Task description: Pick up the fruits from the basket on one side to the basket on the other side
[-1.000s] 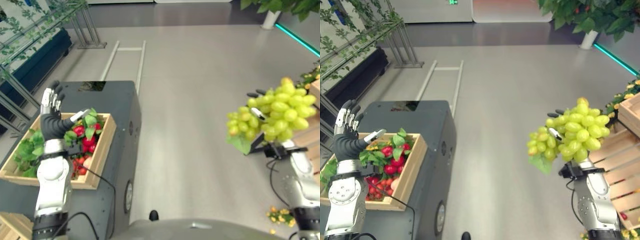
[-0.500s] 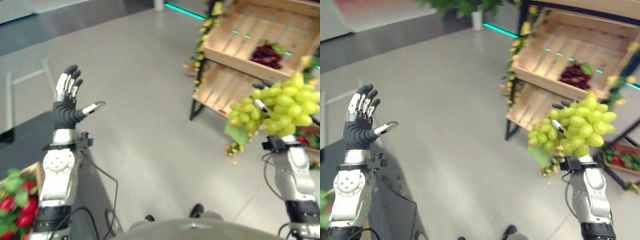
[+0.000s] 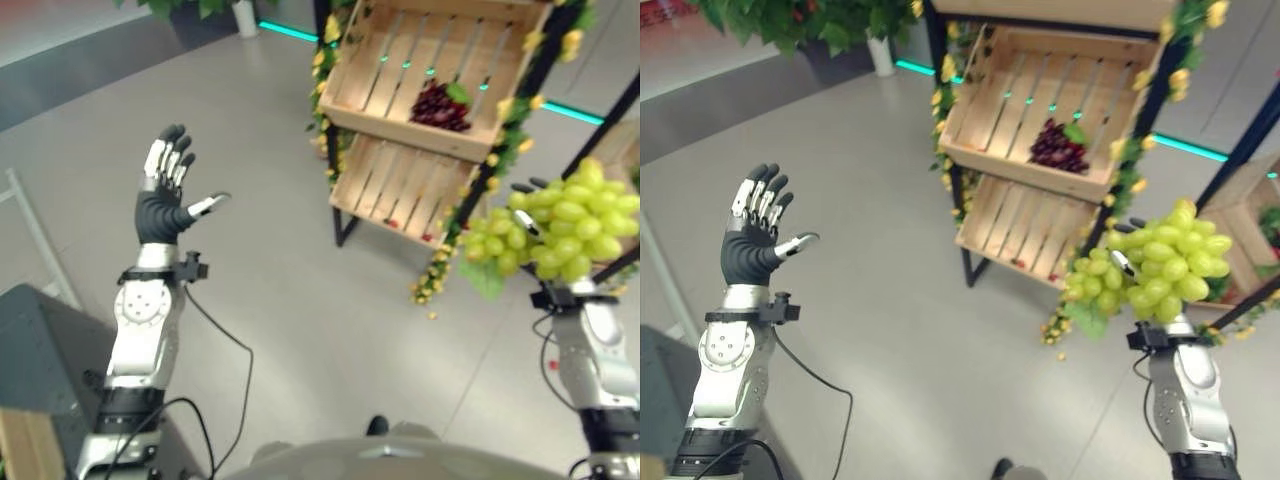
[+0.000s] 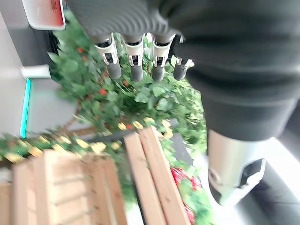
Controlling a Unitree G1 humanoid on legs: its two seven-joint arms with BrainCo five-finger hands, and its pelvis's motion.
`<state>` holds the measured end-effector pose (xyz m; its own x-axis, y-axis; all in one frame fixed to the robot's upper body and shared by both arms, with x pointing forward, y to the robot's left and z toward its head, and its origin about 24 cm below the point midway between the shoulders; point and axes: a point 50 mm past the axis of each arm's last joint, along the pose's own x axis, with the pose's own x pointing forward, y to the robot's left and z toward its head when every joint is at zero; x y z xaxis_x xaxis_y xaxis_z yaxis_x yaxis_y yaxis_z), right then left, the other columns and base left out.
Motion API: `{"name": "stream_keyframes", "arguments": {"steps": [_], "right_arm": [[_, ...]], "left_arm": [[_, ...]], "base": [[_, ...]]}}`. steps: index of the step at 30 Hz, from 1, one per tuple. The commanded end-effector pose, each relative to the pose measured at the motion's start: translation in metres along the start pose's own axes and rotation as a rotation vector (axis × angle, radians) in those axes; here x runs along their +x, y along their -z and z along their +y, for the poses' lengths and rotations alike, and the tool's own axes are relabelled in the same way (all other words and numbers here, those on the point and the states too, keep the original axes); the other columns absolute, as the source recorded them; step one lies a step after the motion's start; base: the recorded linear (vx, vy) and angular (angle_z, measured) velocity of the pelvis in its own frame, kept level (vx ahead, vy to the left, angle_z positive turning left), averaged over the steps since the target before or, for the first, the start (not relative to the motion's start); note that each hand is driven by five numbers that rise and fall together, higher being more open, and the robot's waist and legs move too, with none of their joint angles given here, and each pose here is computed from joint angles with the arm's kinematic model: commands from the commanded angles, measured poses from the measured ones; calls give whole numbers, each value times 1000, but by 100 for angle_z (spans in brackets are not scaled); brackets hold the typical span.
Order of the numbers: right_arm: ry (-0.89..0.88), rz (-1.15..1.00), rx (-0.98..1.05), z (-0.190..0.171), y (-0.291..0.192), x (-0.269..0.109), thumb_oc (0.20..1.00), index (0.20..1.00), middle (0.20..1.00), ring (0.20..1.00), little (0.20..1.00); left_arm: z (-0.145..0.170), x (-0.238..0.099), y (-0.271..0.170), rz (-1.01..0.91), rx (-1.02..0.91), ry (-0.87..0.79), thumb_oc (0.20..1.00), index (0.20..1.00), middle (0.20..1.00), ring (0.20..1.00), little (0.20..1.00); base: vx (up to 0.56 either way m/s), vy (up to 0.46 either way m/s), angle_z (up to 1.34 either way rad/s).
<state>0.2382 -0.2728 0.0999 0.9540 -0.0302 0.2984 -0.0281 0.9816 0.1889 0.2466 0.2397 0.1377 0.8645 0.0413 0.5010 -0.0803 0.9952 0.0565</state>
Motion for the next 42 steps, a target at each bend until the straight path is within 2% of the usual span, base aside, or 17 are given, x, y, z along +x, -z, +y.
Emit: {"name": "stream_keyframes", "arguments": {"steps": [1, 11, 22, 28, 42], "right_arm": [[-66, -188, -60, 9, -40, 16, 200, 200, 200, 200, 200], [-98, -143, -118, 21, -28, 24, 200, 200, 200, 200, 200], [-108, -123, -139, 36, -14, 25, 200, 200, 200, 200, 200], [-71, -116, -138, 32, -11, 19, 200, 200, 200, 200, 200], [5, -83, -118, 13, -8, 3, 200, 200, 200, 200, 200]], "left_arm": [[8, 0, -20, -105, 25, -31, 1000, 1000, 1000, 1000, 1000], [21, -9, -18, -82, 100, -81, 1000, 1000, 1000, 1000, 1000], [24, -11, -25, -96, 155, -72, 1000, 1000, 1000, 1000, 1000], [24, -10, -21, -86, 140, -101, 1000, 1000, 1000, 1000, 1000], [13, -13, -6, -36, 42, -118, 1000, 1000, 1000, 1000, 1000]], "base": [[126, 38, -67], [199, 175, -106], [113, 213, -31], [178, -100, -15], [168, -246, 43]]}}
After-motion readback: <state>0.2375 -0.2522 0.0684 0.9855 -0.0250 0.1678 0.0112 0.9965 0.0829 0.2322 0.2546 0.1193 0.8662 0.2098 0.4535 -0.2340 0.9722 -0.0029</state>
